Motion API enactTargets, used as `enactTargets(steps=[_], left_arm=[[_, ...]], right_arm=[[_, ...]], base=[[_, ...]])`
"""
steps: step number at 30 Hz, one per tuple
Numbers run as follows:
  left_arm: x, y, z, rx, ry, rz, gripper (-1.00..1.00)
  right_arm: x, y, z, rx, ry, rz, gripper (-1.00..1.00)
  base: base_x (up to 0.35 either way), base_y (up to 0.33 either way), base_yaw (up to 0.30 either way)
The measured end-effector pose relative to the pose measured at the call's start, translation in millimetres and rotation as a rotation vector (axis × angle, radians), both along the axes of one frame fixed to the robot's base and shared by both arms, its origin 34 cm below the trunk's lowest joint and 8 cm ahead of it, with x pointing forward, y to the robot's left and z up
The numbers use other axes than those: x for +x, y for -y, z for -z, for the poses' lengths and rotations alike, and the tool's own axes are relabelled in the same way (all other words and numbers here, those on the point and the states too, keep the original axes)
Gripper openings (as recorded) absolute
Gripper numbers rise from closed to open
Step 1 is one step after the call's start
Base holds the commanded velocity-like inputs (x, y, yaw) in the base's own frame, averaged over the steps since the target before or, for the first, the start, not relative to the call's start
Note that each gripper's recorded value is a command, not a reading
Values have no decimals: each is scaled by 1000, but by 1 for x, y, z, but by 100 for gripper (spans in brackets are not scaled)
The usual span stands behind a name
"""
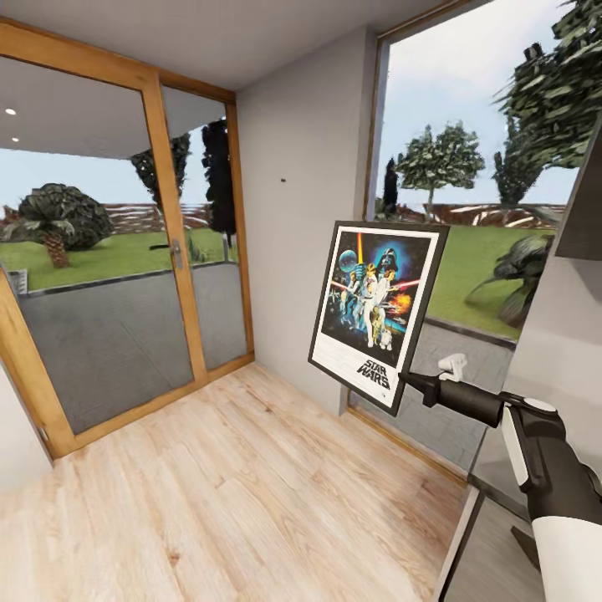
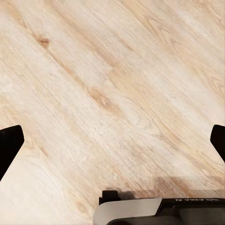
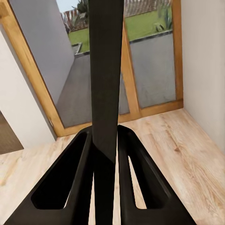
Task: Pick up the poster from the kitchen countertop and hang it on one of the wall nails in the kitchen.
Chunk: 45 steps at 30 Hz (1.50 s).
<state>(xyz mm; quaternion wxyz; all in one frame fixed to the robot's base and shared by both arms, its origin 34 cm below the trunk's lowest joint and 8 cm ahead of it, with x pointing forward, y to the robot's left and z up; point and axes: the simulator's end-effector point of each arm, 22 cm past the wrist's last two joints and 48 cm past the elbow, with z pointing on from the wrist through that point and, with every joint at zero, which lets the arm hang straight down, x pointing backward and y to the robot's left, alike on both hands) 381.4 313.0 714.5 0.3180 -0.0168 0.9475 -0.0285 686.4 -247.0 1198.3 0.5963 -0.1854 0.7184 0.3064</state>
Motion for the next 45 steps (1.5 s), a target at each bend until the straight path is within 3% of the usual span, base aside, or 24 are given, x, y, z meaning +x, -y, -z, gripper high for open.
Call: enactTargets(steps=[24, 45], left_arm=[[0, -1, 0, 0, 1, -3, 100], [0, -2, 0, 1, -1, -4, 100]], right_arm=[[0, -1, 0, -2, 2, -3, -100], [-1, -4, -1, -7, 5, -9, -100]], base=[[1, 4, 0], [68, 279, 0]])
